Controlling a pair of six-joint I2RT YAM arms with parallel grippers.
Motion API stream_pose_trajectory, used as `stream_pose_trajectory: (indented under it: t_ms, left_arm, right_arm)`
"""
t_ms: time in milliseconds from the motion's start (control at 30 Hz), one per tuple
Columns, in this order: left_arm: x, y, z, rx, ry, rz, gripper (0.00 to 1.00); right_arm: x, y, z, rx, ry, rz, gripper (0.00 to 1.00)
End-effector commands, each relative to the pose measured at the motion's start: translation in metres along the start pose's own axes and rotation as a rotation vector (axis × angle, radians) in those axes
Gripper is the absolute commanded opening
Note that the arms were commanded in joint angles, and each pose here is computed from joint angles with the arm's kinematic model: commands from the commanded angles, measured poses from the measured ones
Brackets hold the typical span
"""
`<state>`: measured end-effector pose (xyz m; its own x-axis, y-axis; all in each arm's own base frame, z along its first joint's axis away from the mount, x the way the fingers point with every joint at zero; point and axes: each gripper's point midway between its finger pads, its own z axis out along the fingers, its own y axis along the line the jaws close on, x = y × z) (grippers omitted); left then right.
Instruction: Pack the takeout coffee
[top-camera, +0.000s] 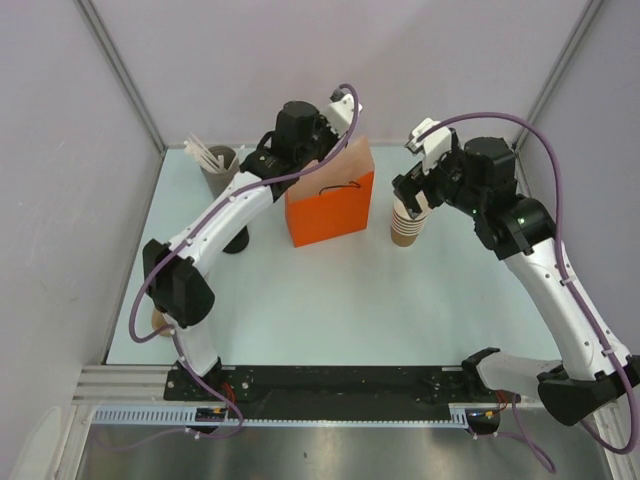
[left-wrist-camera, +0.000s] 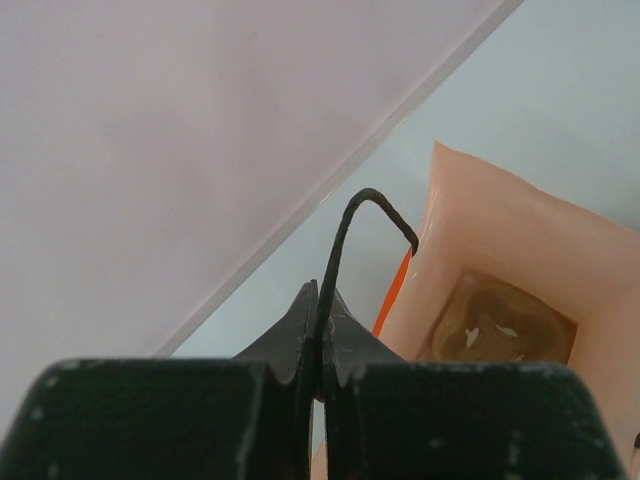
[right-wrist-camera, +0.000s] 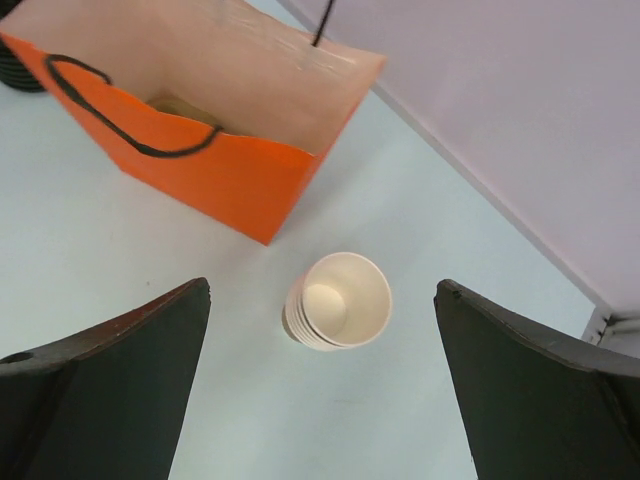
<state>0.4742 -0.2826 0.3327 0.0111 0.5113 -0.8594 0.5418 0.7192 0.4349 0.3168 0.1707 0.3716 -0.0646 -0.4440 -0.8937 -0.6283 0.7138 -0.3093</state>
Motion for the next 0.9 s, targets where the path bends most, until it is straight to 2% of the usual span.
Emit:
stream_pose_trajectory:
  t_ms: [0,300,367,433,600,700,800,833,867]
  left_arm:
    - [-0.035,0.029,0.001,-0.084,-0.092,0.014,0.03]
    - [-0.048,0.050,0.017,-0.138,-0.115,0.043,0.04]
    - [-0.049,0.051,0.024,-0.144,-0.116,0.043,0.07]
    - [-0.047,0.053,0.030,-0.148,-0.110,0.046,0.15]
    - [-0.038,0.052,0.044,-0.160,-0.091,0.058,0.15]
    - [-0.034,0.057,0.048,-0.183,-0.085,0.058,0.19]
    - [-0.034,0.065,0.051,-0.219,-0.082,0.059,0.33]
    - [-0.033,0.067,0.052,-0.231,-0.081,0.057,0.44]
    - [-0.034,0.070,0.053,-0.242,-0.081,0.057,0.50]
  right_arm:
    - [-0.011,-0.026,-0.008,0.064,-0.079,0.078,1.00]
    - [0.005,-0.045,-0.008,0.072,-0.088,0.167,1.00]
    - [0.010,-0.047,-0.007,0.076,-0.084,0.175,1.00]
    - [0.013,-0.049,-0.006,0.079,-0.083,0.180,1.00]
    - [0.021,-0.052,-0.003,0.079,-0.075,0.196,1.00]
    - [0.025,-0.052,-0.002,0.078,-0.072,0.201,1.00]
    - [0.030,-0.052,0.002,0.076,-0.067,0.209,1.00]
    - [0.031,-0.052,0.003,0.073,-0.065,0.210,1.00]
    - [0.031,-0.051,0.003,0.069,-0.066,0.209,1.00]
